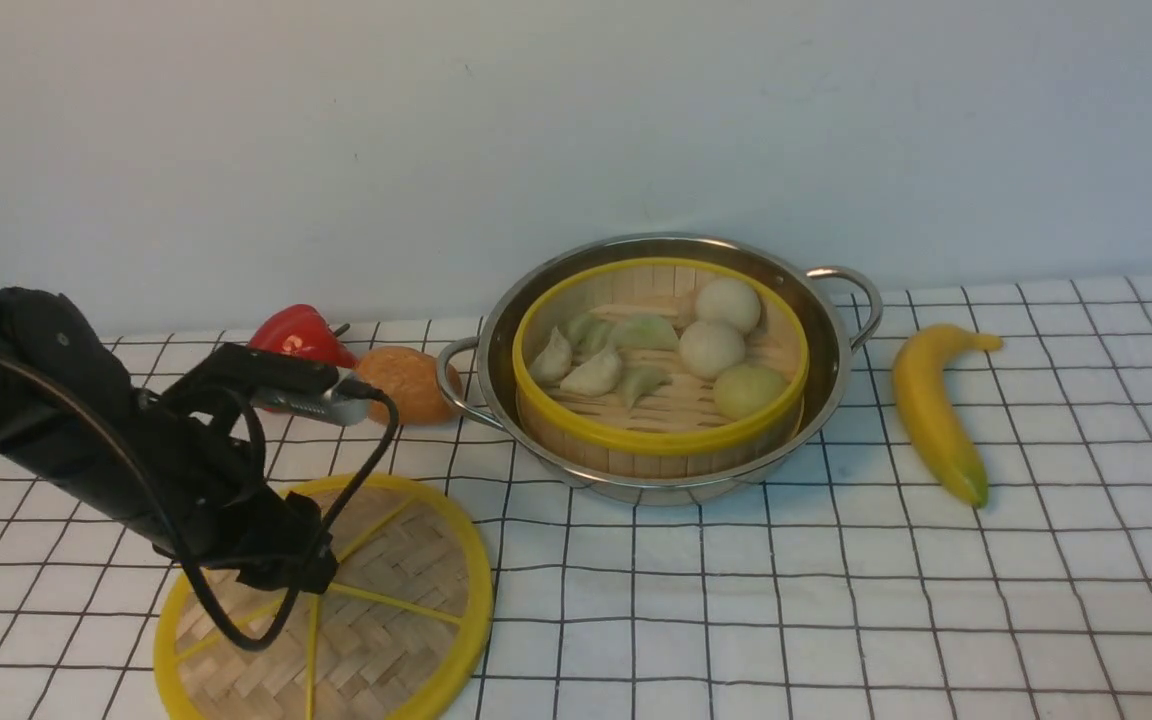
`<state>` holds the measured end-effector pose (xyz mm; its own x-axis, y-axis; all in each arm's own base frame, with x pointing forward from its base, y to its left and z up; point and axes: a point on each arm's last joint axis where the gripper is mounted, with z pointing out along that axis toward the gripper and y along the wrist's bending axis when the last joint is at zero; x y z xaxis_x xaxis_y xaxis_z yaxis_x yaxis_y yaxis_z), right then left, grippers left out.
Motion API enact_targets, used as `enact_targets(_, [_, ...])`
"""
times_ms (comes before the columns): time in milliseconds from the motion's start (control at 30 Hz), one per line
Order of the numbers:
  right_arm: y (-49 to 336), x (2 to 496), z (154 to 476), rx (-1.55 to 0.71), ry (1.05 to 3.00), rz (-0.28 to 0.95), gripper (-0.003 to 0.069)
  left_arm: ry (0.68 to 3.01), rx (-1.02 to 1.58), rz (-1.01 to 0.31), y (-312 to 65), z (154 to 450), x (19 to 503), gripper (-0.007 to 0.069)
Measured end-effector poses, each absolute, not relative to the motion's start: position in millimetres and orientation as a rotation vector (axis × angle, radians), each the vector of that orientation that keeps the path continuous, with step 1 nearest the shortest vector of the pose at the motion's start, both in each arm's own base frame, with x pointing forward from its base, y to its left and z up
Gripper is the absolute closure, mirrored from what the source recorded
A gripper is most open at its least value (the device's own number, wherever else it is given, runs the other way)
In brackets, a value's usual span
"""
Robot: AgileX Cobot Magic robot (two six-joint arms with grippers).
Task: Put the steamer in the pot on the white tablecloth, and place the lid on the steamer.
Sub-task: 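Grasp the bamboo steamer lid lying on the table by its centre knob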
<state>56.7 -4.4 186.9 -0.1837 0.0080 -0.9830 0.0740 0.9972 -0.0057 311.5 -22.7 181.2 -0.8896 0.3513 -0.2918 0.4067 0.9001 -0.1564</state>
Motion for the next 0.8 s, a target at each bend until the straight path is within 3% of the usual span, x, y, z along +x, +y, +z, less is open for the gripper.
enact_targets(267, [-4.4,56.7,187.1,0.064,1.753,-0.057,0.0419,2.78,0.63,-0.392,-32.5,169.6,316.3,0.0268])
enact_targets(533, [-4.4,56.7,187.1,0.064,1.753,-0.057,0.0419,2.795,0.679,-0.335,-36.7,164.9,316.4,0.0393])
enact_targets(800, [-4.4,56.7,187.1,0.064,1.753,-0.057,0.0419,2.842,0.609,-0.293,-33.5,164.2,316.1,0.047])
